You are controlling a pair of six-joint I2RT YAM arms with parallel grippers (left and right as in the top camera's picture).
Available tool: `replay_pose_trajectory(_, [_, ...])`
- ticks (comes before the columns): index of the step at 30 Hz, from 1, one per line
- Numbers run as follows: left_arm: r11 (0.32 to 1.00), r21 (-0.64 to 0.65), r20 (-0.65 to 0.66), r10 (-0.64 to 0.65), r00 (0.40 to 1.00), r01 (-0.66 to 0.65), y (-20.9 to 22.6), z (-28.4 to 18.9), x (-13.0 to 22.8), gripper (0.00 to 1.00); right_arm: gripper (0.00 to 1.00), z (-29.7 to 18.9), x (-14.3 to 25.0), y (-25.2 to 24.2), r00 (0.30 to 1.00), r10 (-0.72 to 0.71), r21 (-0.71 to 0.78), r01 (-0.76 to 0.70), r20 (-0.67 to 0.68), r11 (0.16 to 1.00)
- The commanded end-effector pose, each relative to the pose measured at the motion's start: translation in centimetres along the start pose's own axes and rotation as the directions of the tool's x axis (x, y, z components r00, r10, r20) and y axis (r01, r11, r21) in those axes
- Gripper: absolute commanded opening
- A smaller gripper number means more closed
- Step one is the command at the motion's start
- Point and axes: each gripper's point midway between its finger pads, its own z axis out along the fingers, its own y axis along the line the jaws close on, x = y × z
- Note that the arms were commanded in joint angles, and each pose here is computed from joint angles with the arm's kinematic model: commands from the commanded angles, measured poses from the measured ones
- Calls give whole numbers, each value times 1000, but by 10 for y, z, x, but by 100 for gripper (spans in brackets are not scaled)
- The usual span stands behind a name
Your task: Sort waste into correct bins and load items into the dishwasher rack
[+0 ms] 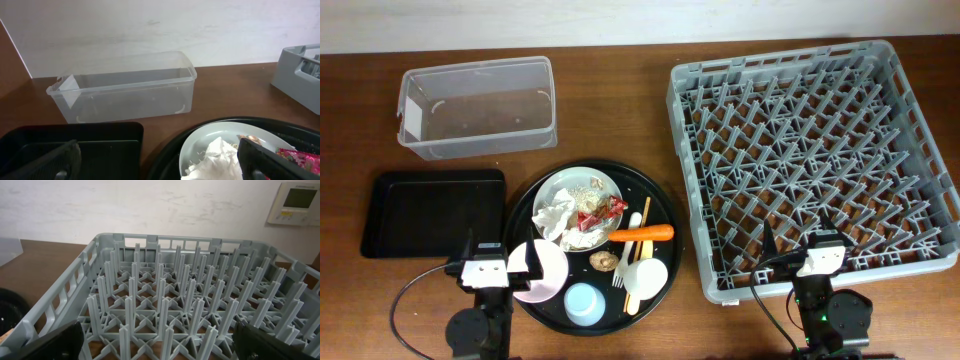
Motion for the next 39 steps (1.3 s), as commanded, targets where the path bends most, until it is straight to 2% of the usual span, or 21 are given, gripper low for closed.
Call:
replay_pose_trajectory(1, [1000, -16, -2, -1, 1000, 1, 3, 0, 2, 99, 98, 0, 3, 0, 1000, -6, 3, 6, -6, 1000])
replay_pose_trajectory(24, [1000, -11, -1, -2, 1000, 2, 2, 0, 2, 99, 98, 0, 2, 0, 1000, -6, 2, 6, -3, 1000])
replay_pose_trajectory(27, [1000, -16, 7, -1, 1000, 2, 3, 0, -1, 99, 98, -1, -1, 1, 996, 85, -1, -85, -5, 996])
replay_pose_trajectory(30, [1000, -14, -17, -3, 1000, 3, 3, -5, -10, 99, 98, -8, -21, -1, 996, 92, 0, -92, -3, 996])
replay_pose_trajectory(34, [1000, -11, -69, -6, 998, 5, 5, -13, -36, 99, 98, -15, -50, -2, 994, 93, 1, -93, -60, 996])
replay_pose_trajectory(38, [999, 0, -249, -37, 968, 38, 6, -13, -55, 99, 98, -9, -85, 4, 956, 94, -41, -109, -278, 993])
replay_pose_trajectory(39, [999, 3, -351, -39, 936, 43, 6, -15, -55, 99, 99, -6, -98, 12, 926, 93, -83, -132, -365, 988])
